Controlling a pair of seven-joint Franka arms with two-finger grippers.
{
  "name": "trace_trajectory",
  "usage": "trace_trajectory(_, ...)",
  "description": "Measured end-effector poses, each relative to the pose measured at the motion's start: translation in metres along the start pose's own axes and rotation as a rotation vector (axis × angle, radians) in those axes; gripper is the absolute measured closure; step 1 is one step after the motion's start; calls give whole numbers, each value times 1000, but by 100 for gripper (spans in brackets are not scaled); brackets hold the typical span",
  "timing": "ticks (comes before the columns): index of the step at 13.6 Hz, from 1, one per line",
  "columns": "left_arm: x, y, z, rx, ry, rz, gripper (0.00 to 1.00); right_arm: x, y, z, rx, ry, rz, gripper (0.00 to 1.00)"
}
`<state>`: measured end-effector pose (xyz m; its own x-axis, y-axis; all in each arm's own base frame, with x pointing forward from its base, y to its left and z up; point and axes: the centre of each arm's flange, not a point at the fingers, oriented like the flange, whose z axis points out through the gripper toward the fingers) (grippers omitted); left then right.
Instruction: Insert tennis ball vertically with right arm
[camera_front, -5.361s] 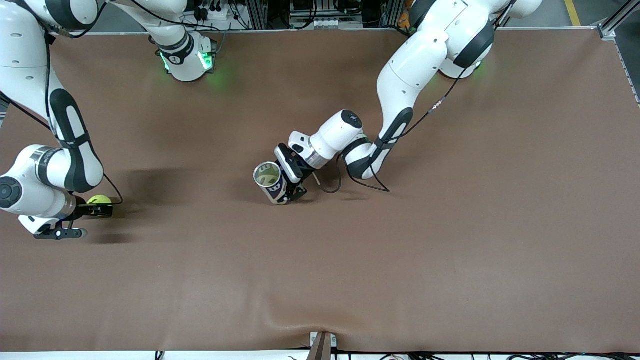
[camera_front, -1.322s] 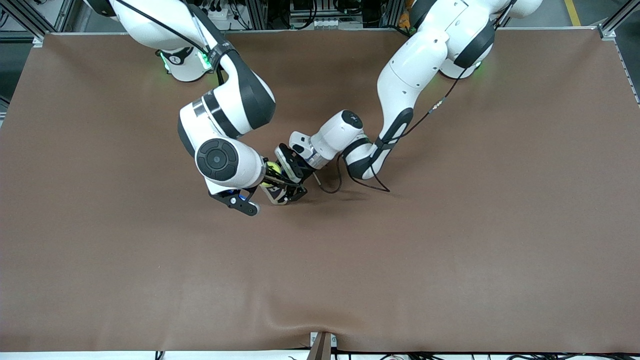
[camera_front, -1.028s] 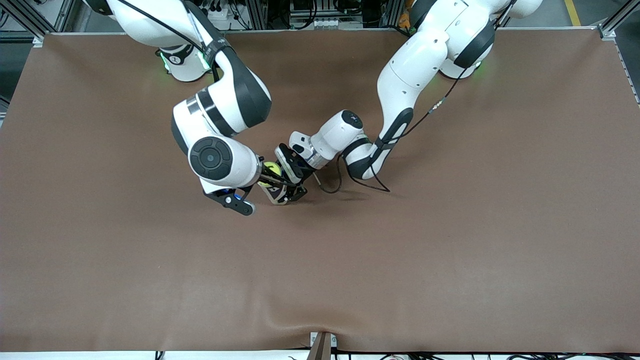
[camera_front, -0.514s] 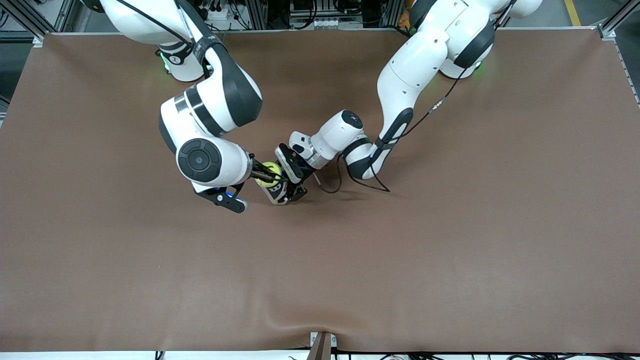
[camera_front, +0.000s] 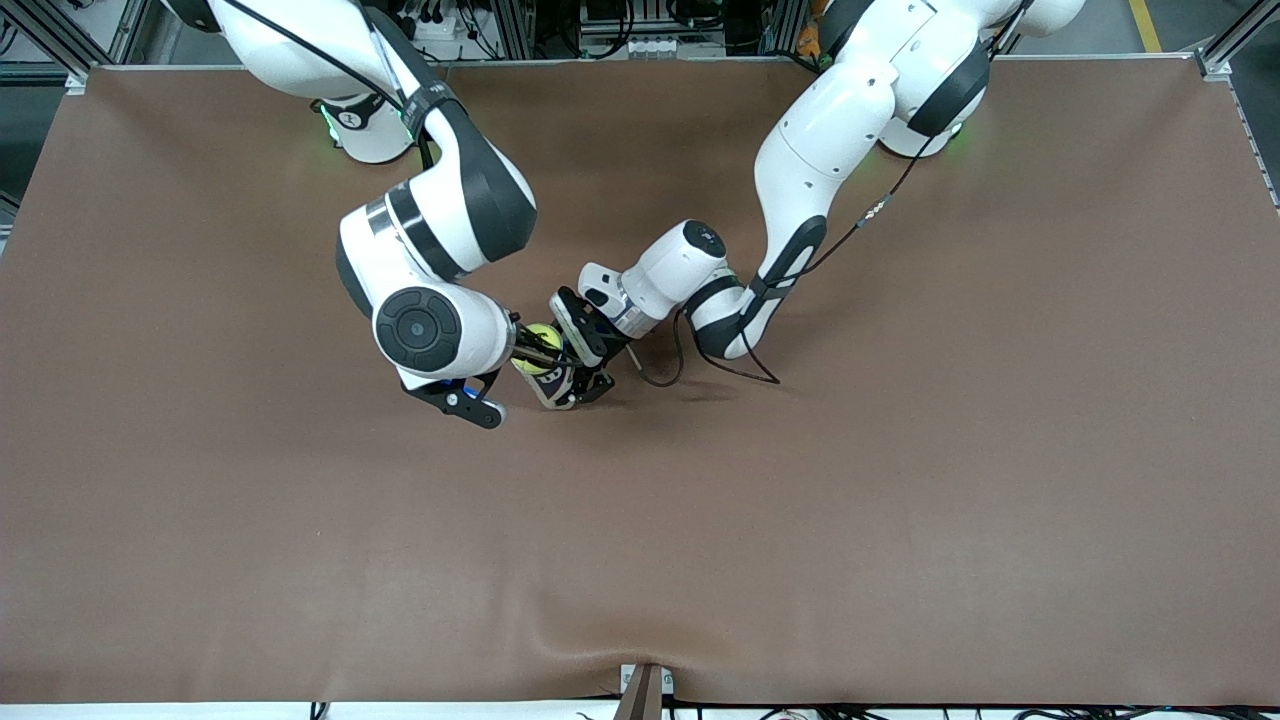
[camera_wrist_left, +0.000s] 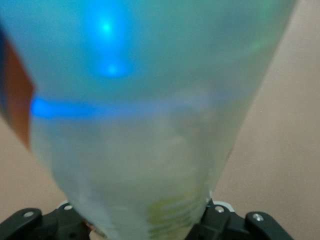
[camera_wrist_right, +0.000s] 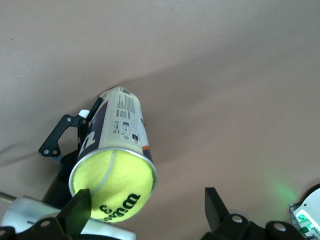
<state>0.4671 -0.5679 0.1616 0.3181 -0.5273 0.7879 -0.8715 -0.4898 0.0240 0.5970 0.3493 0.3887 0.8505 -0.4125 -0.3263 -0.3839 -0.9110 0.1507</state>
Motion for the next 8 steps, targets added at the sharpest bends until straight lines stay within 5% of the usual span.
trace_trajectory(8,0,-1,0,1,0,-1,23,3,23,-18,-21,-22,-37,0)
